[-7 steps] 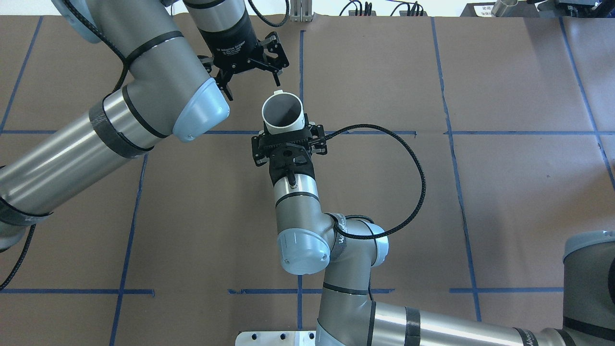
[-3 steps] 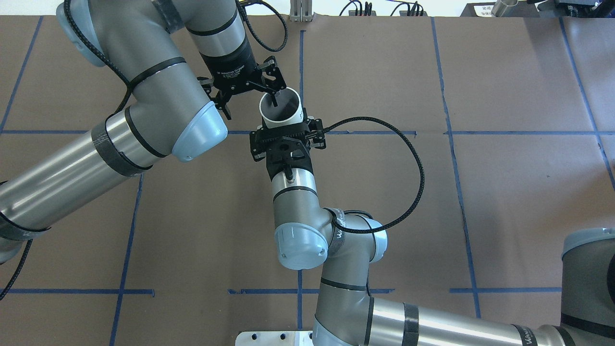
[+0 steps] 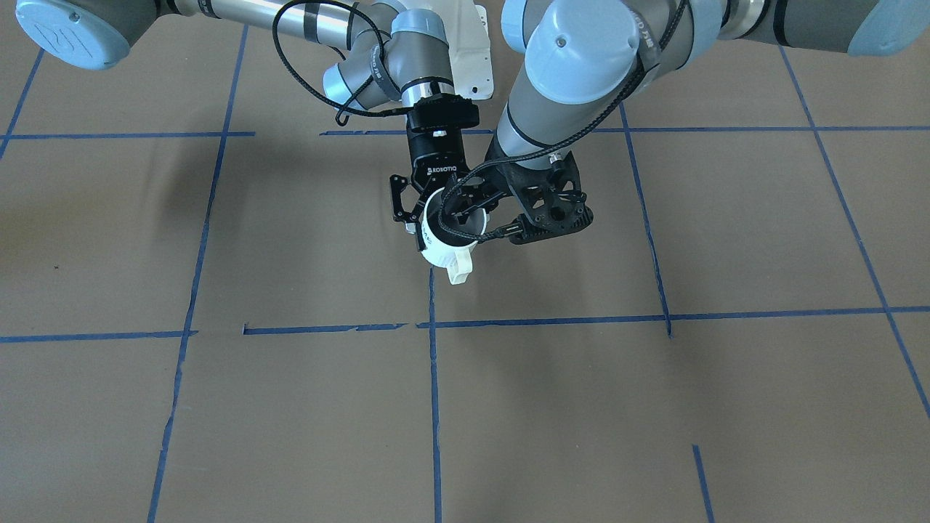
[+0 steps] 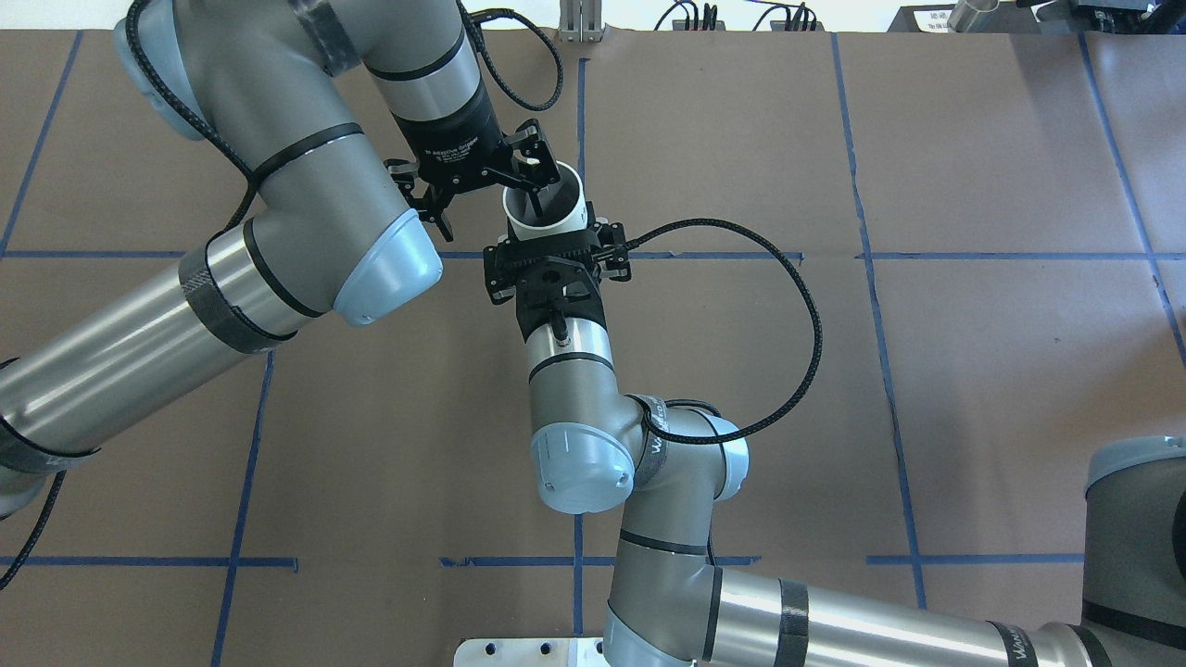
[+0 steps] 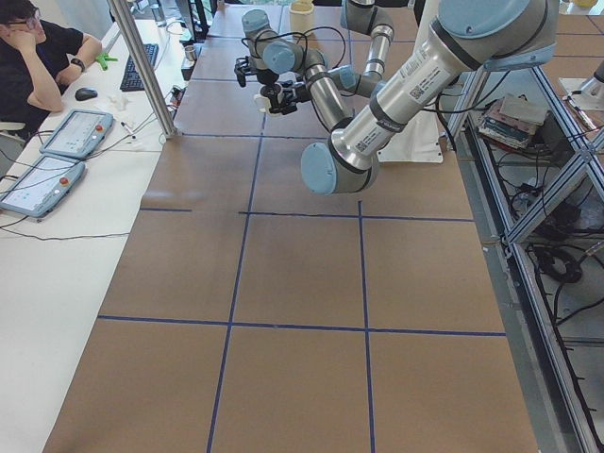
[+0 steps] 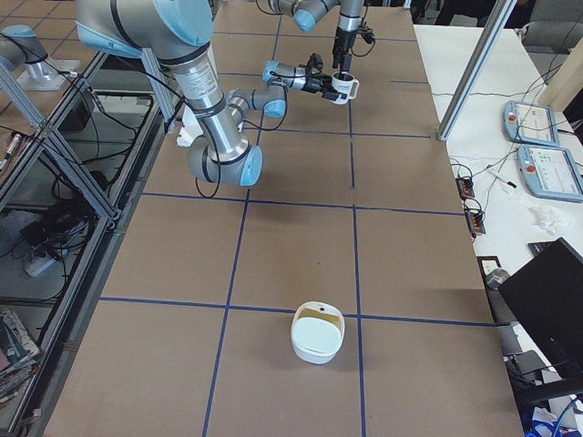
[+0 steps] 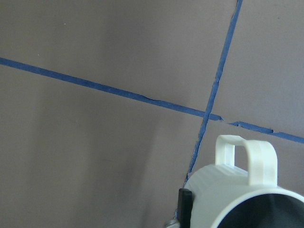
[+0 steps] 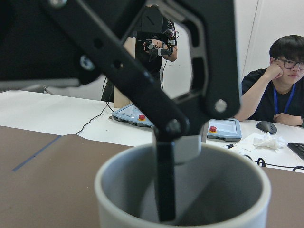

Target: Left arm hands cup to right arm to dump lemon

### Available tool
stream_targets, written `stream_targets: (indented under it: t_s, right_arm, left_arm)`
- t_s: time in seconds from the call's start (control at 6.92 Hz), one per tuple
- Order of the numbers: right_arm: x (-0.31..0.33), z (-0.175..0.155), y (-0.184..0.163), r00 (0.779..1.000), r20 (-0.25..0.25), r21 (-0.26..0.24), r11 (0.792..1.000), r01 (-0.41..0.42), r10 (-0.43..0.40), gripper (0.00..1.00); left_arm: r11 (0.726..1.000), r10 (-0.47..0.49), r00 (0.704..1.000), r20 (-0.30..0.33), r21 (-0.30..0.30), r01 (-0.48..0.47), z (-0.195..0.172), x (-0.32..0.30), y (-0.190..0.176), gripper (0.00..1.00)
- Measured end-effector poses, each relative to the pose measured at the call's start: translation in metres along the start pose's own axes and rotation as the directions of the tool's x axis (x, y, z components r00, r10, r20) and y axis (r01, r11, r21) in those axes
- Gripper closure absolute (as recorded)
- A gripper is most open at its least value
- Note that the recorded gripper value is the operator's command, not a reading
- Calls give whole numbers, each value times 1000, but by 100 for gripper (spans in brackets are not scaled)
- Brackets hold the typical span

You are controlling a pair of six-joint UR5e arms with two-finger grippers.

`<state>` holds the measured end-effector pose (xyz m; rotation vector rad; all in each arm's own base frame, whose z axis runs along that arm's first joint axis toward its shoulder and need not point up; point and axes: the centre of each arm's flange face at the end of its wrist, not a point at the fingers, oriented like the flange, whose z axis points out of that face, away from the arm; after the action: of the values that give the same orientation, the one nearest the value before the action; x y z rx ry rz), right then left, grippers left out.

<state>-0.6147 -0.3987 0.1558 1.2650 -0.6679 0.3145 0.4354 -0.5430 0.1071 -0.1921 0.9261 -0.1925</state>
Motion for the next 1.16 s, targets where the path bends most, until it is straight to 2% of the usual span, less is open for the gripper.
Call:
stream_targets:
  t_s: [0.14, 0.29, 0.72, 0.87, 1.16]
  right_arm:
    - [0, 0, 0, 1000, 1, -1, 1000, -1, 1, 100]
    - [0, 0, 0, 1000, 1, -1, 1000, -1, 1, 100]
    - [0, -4, 9, 1000, 4, -9, 1000, 7, -7, 100]
    - [0, -6, 15, 1000, 7, -15, 1000, 12, -12, 100]
    - [0, -11, 25, 1000, 13, -24, 1000, 16, -16, 100]
  left_arm:
    - [1000, 5, 1000, 1, -6, -5, 3, 2, 4, 4]
    - [1000, 10, 1000, 1, -9, -10, 6, 4, 7, 11]
    - [1000, 14, 1000, -2, -11, -14, 5, 8, 10, 59]
    - [1000, 14, 1000, -2, -11, -14, 5, 8, 10, 71]
    - [1000, 15, 1000, -4, -10, -15, 4, 8, 10, 77]
